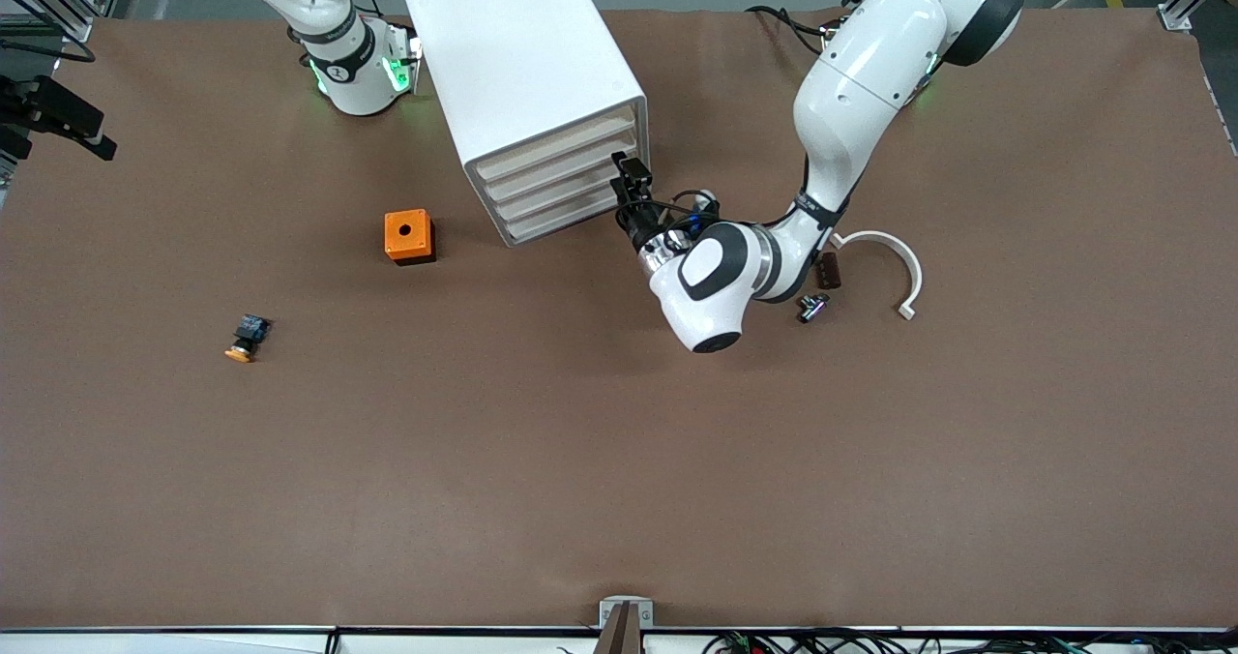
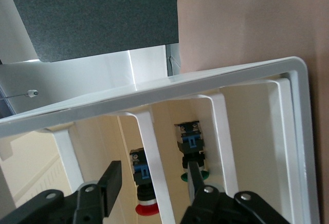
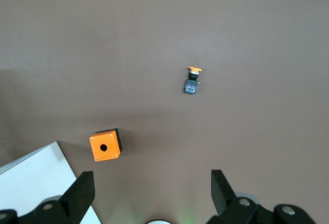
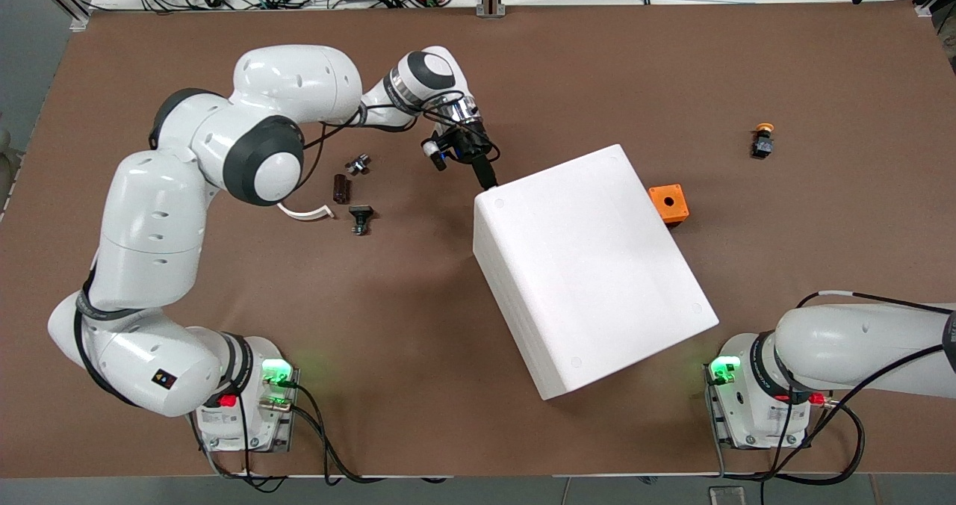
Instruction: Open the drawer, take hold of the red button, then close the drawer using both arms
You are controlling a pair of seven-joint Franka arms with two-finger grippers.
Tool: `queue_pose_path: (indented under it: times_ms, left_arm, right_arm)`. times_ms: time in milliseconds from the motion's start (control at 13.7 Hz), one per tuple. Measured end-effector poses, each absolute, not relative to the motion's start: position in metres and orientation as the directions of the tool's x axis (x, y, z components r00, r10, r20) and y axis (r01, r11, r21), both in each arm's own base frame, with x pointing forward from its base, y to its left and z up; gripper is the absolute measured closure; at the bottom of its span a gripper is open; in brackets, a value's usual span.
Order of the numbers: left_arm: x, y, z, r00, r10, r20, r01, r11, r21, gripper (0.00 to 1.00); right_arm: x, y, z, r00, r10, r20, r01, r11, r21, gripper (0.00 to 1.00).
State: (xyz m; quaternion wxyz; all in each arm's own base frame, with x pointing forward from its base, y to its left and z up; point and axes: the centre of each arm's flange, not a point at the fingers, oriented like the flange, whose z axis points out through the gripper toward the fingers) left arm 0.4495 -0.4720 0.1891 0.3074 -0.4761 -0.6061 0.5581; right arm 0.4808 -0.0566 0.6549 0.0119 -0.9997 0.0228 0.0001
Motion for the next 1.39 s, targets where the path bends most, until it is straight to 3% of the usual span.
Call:
queue_pose_path:
  times_ms: [511, 584, 657, 803, 949, 1168, 1386]
  left_arm:
    - [0.418, -0.49, 0.172, -0.305, 0.945, -0.12, 0.181, -0.067, -0.981, 0.44]
    - [0.416, -0.491, 0.171, -0.3, 0.946, -0.118, 0.178, -0.066, -0.982, 0.52]
    - [0.414, -0.493, 0.171, -0.296, 0.948, -0.119, 0.175, -0.068, -0.982, 0.52]
    - [0.408, -0.497, 0.173, -0.286, 0.95, -0.125, 0.165, -0.079, -0.983, 0.72]
    - [0.405, -0.5, 0.175, -0.28, 0.951, -0.128, 0.158, -0.085, -0.984, 0.83]
    - [0.405, -0.499, 0.174, -0.283, 0.952, -0.116, 0.154, -0.074, -0.985, 0.9]
    - [0.407, -0.498, 0.172, -0.287, 0.952, -0.105, 0.151, -0.063, -0.987, 0.9]
  right_arm:
    - [0.481, -0.062, 0.655, 0.998, -0.055, 0.001, -0.055, -0.998, -0.017, 0.0]
    - [0.483, -0.062, 0.652, 0.998, -0.055, -0.005, -0.056, -0.998, -0.016, 0.0]
    - [0.486, -0.062, 0.649, 0.998, -0.056, -0.011, -0.056, -0.998, -0.016, 0.0]
    - [0.495, -0.063, 0.635, 0.998, -0.056, -0.041, -0.056, -0.998, -0.016, 0.0]
    - [0.51, -0.064, 0.612, 0.995, -0.056, -0.078, -0.057, -0.998, -0.015, 0.0]
    - [0.532, -0.068, 0.578, 0.989, -0.059, -0.136, -0.061, -0.998, -0.01, 0.0]
    - [0.541, -0.07, 0.575, 0.989, -0.062, -0.138, -0.062, -0.998, -0.002, 0.0]
